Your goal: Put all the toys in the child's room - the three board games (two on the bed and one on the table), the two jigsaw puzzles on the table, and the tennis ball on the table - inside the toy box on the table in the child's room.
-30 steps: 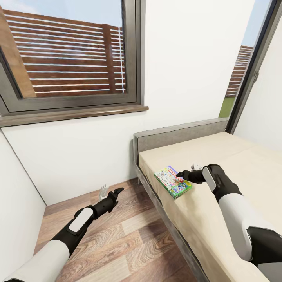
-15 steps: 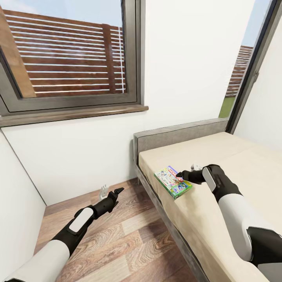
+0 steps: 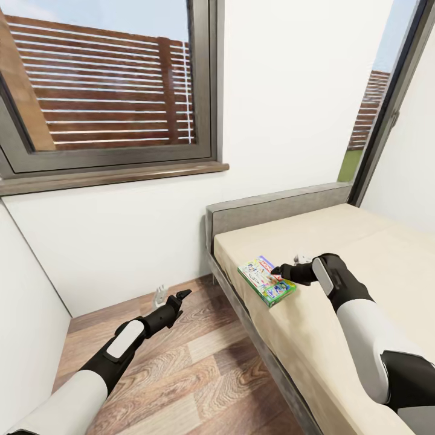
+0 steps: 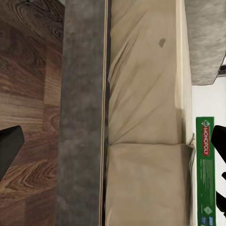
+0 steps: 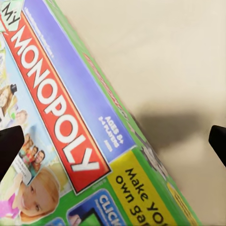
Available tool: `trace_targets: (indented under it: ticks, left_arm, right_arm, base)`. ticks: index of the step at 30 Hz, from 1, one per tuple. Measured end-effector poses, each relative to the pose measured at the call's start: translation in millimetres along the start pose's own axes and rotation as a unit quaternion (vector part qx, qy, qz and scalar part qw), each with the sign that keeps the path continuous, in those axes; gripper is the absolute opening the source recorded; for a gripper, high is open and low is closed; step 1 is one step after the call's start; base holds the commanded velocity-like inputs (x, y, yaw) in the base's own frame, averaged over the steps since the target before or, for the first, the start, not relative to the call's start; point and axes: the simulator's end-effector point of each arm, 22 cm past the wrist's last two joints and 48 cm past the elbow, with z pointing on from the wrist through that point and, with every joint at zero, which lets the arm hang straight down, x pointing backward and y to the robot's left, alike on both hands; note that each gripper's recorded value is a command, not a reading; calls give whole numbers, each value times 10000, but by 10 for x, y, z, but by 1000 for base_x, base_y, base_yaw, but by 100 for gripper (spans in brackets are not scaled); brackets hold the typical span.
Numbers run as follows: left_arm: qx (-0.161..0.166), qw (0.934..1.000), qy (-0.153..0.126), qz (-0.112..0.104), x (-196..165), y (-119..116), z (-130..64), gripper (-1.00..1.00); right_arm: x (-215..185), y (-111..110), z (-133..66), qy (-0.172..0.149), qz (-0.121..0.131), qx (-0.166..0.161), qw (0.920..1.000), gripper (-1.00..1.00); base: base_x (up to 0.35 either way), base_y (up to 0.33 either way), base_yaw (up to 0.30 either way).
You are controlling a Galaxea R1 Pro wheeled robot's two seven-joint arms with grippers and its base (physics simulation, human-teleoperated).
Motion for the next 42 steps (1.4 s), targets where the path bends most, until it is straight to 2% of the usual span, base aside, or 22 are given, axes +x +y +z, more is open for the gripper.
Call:
trace_targets:
  ticks: [6, 18, 42]
  left_arm:
    - [1, 10000, -1, 0, -1, -1, -1, 100]
    - [1, 10000, 1, -1, 3, -2, 0, 100]
    - [-1, 10000, 13, -3, 21, -5, 8, 100]
  right_arm:
    - [8, -25, -12, 38, -72, 87, 9999, 100]
    - [11, -34, -20, 57, -63, 92, 9999, 100]
    - [9, -26, -19, 55, -26, 60, 10000, 100]
  base:
    - [0, 0, 93]
    - [0, 0, 116]
    - [0, 0, 11]
